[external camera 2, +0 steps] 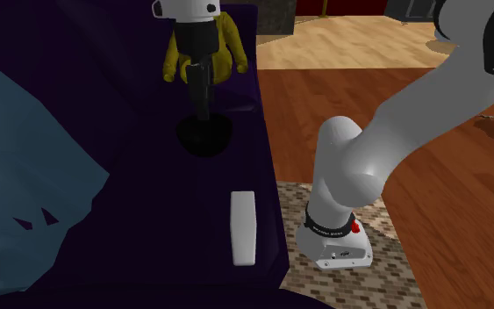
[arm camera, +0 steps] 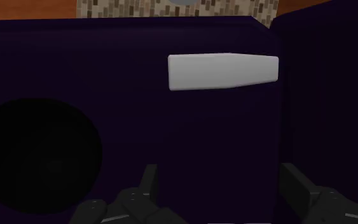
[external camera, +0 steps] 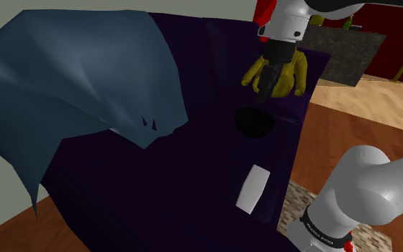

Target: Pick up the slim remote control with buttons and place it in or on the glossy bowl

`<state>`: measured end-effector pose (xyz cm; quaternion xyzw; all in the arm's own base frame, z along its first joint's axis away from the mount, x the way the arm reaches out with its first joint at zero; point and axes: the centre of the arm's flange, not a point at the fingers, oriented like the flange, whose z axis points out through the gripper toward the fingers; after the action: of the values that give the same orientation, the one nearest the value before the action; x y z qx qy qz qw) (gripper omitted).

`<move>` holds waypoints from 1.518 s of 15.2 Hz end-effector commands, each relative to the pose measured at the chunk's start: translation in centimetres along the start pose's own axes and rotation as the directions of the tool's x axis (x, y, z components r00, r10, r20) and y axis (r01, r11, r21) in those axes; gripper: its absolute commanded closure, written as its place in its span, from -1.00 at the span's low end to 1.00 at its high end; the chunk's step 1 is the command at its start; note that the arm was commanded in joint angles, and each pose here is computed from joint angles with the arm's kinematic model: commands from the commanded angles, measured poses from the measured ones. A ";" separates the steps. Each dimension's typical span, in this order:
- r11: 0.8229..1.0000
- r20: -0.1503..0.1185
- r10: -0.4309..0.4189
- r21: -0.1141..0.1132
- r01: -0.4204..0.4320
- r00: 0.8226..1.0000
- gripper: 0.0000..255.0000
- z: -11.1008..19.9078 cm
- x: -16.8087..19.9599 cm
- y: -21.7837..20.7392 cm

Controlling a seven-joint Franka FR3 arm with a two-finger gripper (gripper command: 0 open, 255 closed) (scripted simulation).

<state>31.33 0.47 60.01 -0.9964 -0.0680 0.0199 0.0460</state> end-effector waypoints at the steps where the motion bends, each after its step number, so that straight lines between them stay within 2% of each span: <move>1: 1.000 0.000 0.000 0.000 0.000 1.000 -1.00 0.0 0.0 0.0; 3: 0.987 -0.025 0.161 -0.013 -0.161 0.987 -1.00 2.2 -1.7 -0.5; 5: 0.948 -0.052 0.317 -0.022 -0.319 0.947 -1.00 4.5 -3.3 -1.2; 7: 0.883 -0.080 0.465 -0.027 -0.468 0.882 -1.00 6.9 -4.7 -2.1; 9: 0.796 -0.108 0.599 -0.027 -0.605 0.793 -1.00 9.3 -5.9 -3.2; 11: 0.688 -0.136 0.717 -0.022 -0.726 0.684 -1.00 11.7 -6.8 -4.5; 12: 0.627 -0.150 0.769 -0.018 -0.779 0.622 -1.00 12.9 -7.1 -5.1; 14: 0.493 -0.176 0.856 -0.007 -0.870 0.486 -1.00 15.4 -7.7 -6.5; 17: 0.269 -0.210 0.943 0.018 -0.963 0.260 -1.00 19.2 -7.9 -8.5; 21: -0.050 -0.244 0.968 0.062 -0.997 -0.064 -1.00 24.3 -7.3 -11.1; 22: -0.073 -0.246 0.965 0.065 -0.995 -0.087 -1.00 24.7 -7.2 -11.2; 23: -0.073 -0.246 0.965 0.065 -0.995 -0.087 -1.00 25.2 -7.2 -11.1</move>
<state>21.56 12.34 36.97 -0.7360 0.6725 -0.0641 -0.0439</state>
